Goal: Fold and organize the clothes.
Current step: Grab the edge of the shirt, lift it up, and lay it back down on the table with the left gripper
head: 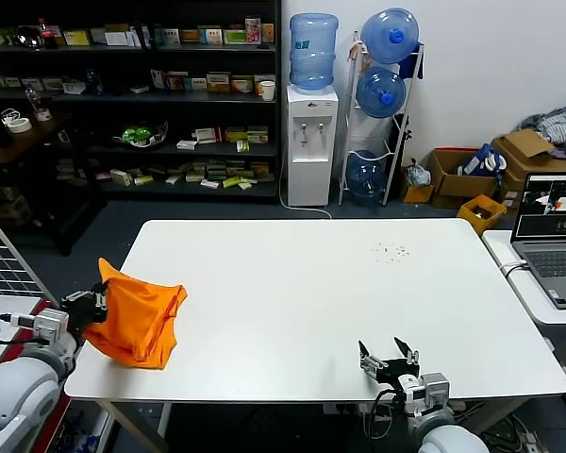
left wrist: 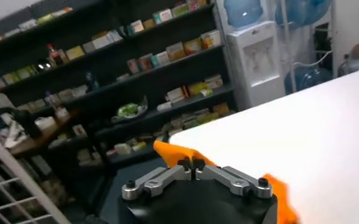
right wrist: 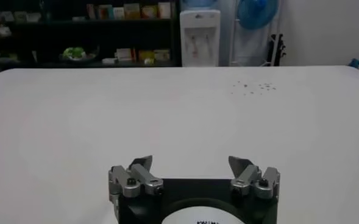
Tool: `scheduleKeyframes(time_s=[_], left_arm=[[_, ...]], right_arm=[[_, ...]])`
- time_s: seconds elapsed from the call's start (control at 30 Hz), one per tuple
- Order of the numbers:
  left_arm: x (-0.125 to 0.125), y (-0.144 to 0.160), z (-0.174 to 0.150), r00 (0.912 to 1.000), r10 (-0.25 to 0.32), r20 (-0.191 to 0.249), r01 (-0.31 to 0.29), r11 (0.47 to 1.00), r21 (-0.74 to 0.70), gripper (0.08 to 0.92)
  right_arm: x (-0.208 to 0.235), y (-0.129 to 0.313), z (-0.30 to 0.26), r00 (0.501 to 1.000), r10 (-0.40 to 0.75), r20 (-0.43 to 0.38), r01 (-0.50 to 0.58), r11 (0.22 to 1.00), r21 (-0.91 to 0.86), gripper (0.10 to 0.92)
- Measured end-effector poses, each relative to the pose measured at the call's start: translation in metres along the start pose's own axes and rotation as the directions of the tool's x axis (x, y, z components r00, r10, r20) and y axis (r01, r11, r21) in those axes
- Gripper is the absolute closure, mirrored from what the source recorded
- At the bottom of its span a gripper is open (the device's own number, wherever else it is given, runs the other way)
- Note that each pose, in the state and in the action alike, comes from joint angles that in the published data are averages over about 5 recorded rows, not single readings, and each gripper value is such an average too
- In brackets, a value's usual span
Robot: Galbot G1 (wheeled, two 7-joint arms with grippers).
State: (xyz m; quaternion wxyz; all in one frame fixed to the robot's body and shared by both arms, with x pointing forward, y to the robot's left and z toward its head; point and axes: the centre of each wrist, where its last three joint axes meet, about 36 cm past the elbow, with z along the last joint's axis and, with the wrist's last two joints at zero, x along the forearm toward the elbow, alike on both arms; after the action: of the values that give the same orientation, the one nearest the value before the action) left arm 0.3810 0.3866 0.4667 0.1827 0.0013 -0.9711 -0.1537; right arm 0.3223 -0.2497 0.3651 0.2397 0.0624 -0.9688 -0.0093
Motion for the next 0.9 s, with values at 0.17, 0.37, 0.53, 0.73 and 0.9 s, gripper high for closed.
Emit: scheduleKeyframes(time_s=[0.17,0.37,0.53,0.73,0.9], left_arm=[[0.0,-0.058,-0.011,0.9935,0.106,-0.04,-0.099,0.982,0.163,0.907],[-0.022,-0.152,-0.029,0.9612,0.265,-0.077,-0.217,0.898,0.383,0.907],[-0.044,-0.234,-0.055,0.9158,0.394,-0.08,-0.31,0.82,0.481,0.907],[-0.054,-0.312,-0.085,0.8659,0.494,-0.077,-0.389,0.762,0.517,0.907],[-0.057,-0.351,-0.102,0.8451,0.529,-0.077,-0.419,0.745,0.519,0.907]], right_arm=[[0.005,0.0,0.004,1.0,0.022,0.003,-0.022,1.0,-0.006,0.2],[0.016,0.0,0.009,0.998,0.059,0.002,-0.059,0.998,-0.013,0.2],[0.024,0.002,0.013,0.997,0.078,-0.003,-0.078,0.997,-0.019,0.2],[0.026,0.003,0.015,0.996,0.084,-0.007,-0.084,0.996,-0.022,0.2],[0.025,0.004,0.016,0.996,0.083,-0.011,-0.083,0.996,-0.022,0.2]])
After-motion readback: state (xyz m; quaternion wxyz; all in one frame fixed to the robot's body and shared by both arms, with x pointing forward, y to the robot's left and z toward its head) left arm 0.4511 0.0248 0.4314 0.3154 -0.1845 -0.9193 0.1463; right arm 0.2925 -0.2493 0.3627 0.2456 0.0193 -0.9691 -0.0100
